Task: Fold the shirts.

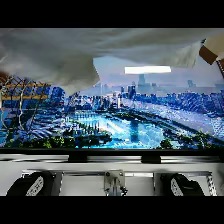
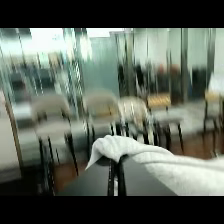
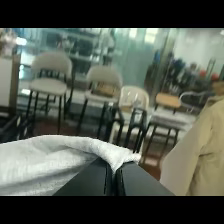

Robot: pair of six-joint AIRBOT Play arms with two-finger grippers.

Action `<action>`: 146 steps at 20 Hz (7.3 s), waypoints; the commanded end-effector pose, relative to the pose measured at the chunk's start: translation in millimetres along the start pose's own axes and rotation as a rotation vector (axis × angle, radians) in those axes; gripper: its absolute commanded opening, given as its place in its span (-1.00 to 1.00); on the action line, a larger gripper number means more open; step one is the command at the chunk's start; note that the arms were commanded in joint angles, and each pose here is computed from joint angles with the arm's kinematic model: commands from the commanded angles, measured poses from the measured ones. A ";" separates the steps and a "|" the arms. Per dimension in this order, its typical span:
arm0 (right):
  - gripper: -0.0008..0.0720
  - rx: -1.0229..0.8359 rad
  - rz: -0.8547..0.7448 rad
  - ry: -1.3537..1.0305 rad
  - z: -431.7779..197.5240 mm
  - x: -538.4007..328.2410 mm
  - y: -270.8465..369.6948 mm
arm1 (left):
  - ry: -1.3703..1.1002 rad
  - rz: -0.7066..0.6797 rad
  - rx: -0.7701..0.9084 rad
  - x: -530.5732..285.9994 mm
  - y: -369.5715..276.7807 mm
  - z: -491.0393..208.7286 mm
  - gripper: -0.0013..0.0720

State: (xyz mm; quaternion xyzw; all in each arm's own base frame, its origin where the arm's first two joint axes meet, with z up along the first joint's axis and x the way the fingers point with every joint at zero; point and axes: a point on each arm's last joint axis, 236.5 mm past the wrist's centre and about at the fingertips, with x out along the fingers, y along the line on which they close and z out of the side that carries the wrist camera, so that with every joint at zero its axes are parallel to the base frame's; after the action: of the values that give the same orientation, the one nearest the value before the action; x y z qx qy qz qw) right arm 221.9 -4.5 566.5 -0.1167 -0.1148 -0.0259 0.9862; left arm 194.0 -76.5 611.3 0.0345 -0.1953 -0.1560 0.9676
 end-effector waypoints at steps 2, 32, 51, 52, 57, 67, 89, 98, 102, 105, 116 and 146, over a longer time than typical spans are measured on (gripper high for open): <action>-0.78 -0.035 -0.059 0.000 19.4 -75.9 -8.5 | -0.183 0.127 0.074 -98.9 -18.8 70.2 -0.88; -0.77 0.308 0.053 0.877 -601.2 240.8 97.1 | 0.937 0.221 -0.524 138.2 72.4 -690.8 -0.87; -0.77 0.368 0.181 1.642 -665.7 65.6 144.7 | 1.584 -0.127 -0.673 -0.7 4.7 -737.6 -0.87; -0.77 0.361 0.174 1.640 -666.3 65.8 141.3 | 1.585 -0.114 -0.680 -1.8 8.3 -738.0 -0.87; -0.77 0.319 0.173 1.641 -667.6 64.9 135.1 | 1.586 -0.082 -0.703 -5.0 18.1 -738.8 -0.87; 0.32 0.214 0.229 1.683 -642.7 56.8 120.7 | 1.775 -0.149 -0.840 -43.2 -2.8 -724.6 0.70; 0.32 0.489 0.184 1.721 -557.2 -65.4 63.9 | 1.831 -0.106 -0.933 -234.5 -95.2 -673.9 0.22; 0.75 0.609 0.397 1.842 -603.6 -138.7 130.9 | 1.843 -0.161 -0.914 -232.5 -101.9 -667.8 -0.87; 0.75 0.575 0.331 1.816 -628.2 -143.6 127.0 | 1.839 -0.171 -0.916 -230.4 -102.6 -664.1 -0.87; 0.75 0.616 0.315 1.775 -632.9 -131.8 131.7 | 1.839 -0.171 -0.916 -230.4 -102.6 -664.1 -0.87; -0.78 0.333 0.343 1.664 -633.1 -88.2 139.6 | 1.760 -0.188 -0.859 -190.1 -82.9 -652.2 -0.87; 0.76 0.738 0.316 1.331 -669.0 107.2 144.9 | 1.553 -0.058 -0.846 35.7 34.7 -704.7 0.54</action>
State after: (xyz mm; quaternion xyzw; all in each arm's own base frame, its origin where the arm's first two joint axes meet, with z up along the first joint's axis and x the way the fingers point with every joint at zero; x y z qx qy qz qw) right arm 477.8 -48.6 -76.6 0.1356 0.5391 0.0365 0.8305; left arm 514.5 -48.3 -29.1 -0.2248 0.5869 -0.1634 0.7605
